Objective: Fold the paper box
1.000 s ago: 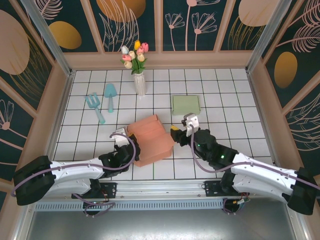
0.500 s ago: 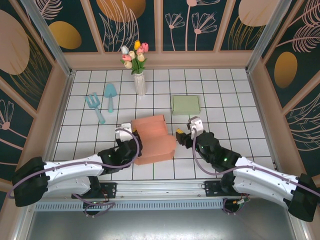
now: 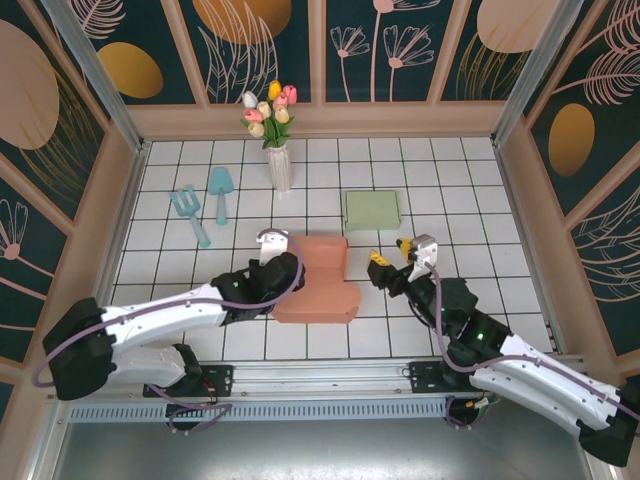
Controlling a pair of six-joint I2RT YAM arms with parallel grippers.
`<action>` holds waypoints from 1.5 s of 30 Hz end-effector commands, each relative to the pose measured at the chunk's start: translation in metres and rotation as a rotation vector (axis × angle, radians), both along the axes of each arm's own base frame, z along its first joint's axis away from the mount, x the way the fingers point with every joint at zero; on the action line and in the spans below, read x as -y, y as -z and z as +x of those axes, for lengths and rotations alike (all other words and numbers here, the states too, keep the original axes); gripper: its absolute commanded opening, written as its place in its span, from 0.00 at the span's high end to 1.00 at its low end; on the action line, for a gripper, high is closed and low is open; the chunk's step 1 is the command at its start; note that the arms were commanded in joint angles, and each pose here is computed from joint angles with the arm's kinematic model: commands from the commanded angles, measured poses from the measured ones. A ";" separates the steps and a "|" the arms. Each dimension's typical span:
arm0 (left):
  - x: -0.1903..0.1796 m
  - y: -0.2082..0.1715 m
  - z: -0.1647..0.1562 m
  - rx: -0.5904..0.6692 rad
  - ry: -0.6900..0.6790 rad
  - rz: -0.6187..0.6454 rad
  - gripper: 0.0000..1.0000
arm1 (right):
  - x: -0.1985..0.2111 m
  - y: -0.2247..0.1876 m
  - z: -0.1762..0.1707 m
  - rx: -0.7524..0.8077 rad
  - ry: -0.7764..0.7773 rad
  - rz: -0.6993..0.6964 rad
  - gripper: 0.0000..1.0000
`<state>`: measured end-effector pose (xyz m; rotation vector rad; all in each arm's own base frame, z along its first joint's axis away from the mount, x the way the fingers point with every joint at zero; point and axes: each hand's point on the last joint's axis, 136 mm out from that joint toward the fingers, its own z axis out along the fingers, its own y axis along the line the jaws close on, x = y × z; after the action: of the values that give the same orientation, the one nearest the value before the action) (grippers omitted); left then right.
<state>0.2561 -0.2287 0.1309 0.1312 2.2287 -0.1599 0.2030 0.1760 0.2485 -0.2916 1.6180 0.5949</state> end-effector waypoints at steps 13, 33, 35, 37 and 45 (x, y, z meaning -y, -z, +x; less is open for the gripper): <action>0.084 0.056 0.017 -0.332 0.222 0.197 1.00 | 0.022 0.008 0.003 -0.005 0.092 0.024 0.27; 0.114 0.080 0.062 -0.268 0.530 0.670 0.93 | 0.036 0.008 0.004 0.004 0.149 0.061 0.27; 0.126 0.069 0.071 -0.249 0.526 0.653 0.77 | 0.036 0.008 0.004 0.003 0.148 0.061 0.27; 0.135 0.055 0.080 -0.227 0.505 0.644 0.69 | 0.036 0.009 0.004 0.002 0.151 0.060 0.26; 0.141 -0.014 0.110 -0.100 0.299 0.566 0.43 | 0.038 0.008 0.004 -0.003 0.160 0.063 0.26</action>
<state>0.3581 -0.3849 0.1173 0.9040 2.2941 0.2602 0.2060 0.1437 0.2423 -0.1473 1.6044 0.5319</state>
